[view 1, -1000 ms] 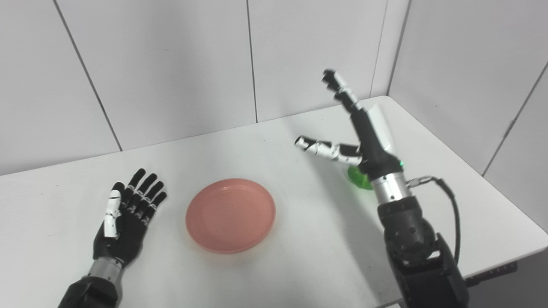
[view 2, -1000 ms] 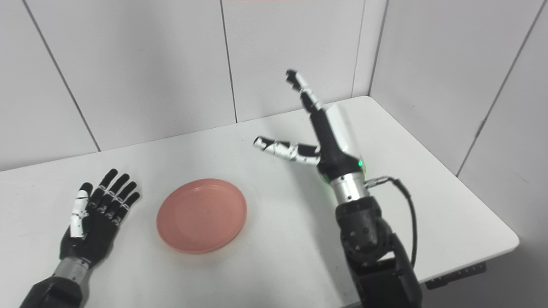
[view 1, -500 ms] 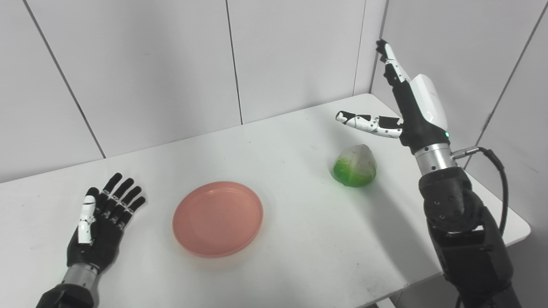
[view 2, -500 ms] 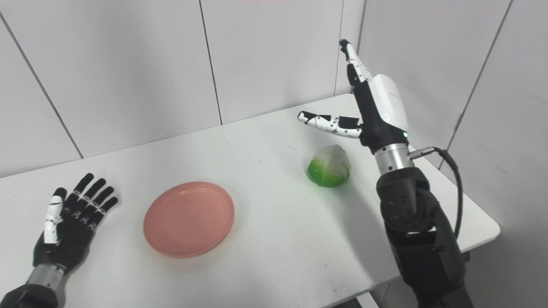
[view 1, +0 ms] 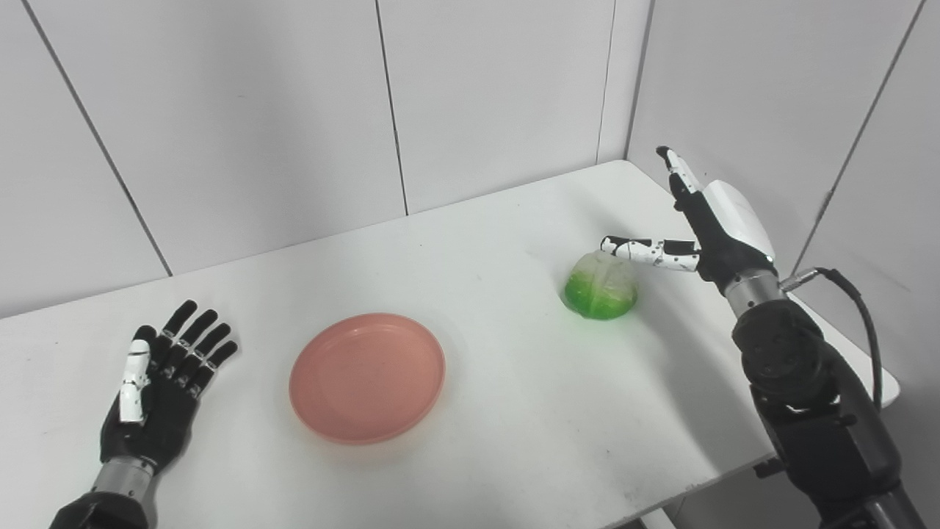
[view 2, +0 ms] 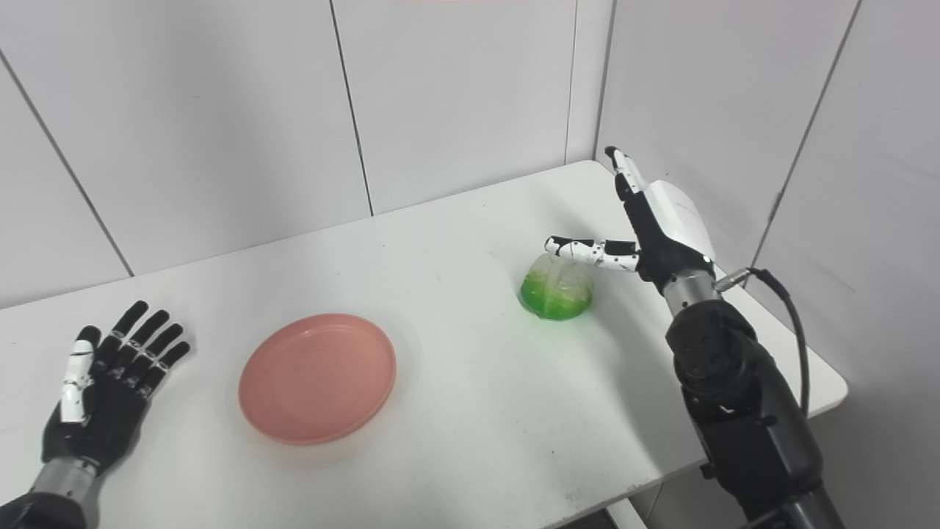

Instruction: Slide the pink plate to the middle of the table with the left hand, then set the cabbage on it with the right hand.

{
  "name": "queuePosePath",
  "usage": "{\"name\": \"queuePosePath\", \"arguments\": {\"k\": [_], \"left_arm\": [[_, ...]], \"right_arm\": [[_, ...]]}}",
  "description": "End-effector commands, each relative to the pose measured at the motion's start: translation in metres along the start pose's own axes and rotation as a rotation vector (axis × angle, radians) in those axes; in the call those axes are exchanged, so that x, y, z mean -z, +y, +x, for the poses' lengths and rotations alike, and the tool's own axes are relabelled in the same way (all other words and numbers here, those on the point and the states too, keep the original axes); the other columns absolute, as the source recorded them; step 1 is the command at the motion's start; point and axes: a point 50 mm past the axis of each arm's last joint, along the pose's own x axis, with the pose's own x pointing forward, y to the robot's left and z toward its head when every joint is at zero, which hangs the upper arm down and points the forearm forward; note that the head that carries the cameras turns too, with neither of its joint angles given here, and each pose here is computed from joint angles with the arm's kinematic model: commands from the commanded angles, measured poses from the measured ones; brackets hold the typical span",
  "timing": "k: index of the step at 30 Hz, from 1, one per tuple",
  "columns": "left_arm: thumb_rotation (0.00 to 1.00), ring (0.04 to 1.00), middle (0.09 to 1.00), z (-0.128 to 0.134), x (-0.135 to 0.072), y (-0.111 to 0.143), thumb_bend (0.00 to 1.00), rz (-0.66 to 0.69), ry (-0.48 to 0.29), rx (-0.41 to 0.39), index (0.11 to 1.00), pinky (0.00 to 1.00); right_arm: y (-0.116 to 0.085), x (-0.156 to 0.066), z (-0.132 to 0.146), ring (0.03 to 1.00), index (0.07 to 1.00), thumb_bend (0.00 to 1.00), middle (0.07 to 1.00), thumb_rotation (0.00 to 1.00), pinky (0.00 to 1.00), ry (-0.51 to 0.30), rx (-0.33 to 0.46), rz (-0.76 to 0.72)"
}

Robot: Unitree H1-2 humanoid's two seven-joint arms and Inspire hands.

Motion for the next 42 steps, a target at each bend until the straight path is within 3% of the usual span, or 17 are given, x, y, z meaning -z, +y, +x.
{"name": "queuePosePath", "arguments": {"k": [1, 9, 27, 34, 36, 42], "left_arm": [[0.82, 0.815, 0.829, -0.059, 0.065, 0.032, 0.54, -0.073, 0.17, -0.133, 0.831, 0.78], [0.81, 0.81, 0.831, -0.061, 0.062, 0.037, 0.54, -0.078, 0.172, -0.133, 0.836, 0.78], [0.77, 0.786, 0.808, -0.067, 0.061, 0.049, 0.56, -0.079, 0.188, -0.151, 0.817, 0.75], [0.75, 0.78, 0.803, -0.067, 0.061, 0.05, 0.58, -0.075, 0.188, -0.145, 0.81, 0.74], [0.75, 0.78, 0.806, -0.068, 0.06, 0.051, 0.58, -0.074, 0.189, -0.141, 0.812, 0.74], [0.74, 0.776, 0.802, -0.068, 0.06, 0.051, 0.59, -0.069, 0.191, -0.14, 0.808, 0.73]], "right_arm": [[-0.012, -0.005, 0.012, 0.932, 1.0, 1.0, 1.0, 0.6, 0.77, -0.048, 0.027, -0.021], [0.0, 0.011, 0.031, 0.958, 1.0, 1.0, 1.0, 0.57, 0.78, 0.018, -0.036, -0.016], [0.022, 0.023, 0.051, 0.999, 1.0, 1.0, 1.0, 0.58, 0.89, 0.022, -0.13, -0.034], [0.028, 0.025, 0.056, 0.984, 1.0, 1.0, 1.0, 0.59, 0.76, 0.025, -0.175, -0.033], [0.03, 0.024, 0.057, 0.998, 1.0, 1.0, 1.0, 0.59, 0.82, 0.029, -0.191, -0.032], [0.035, 0.021, 0.058, 1.0, 1.0, 1.0, 1.0, 0.6, 0.89, 0.056, -0.224, -0.059]]}}
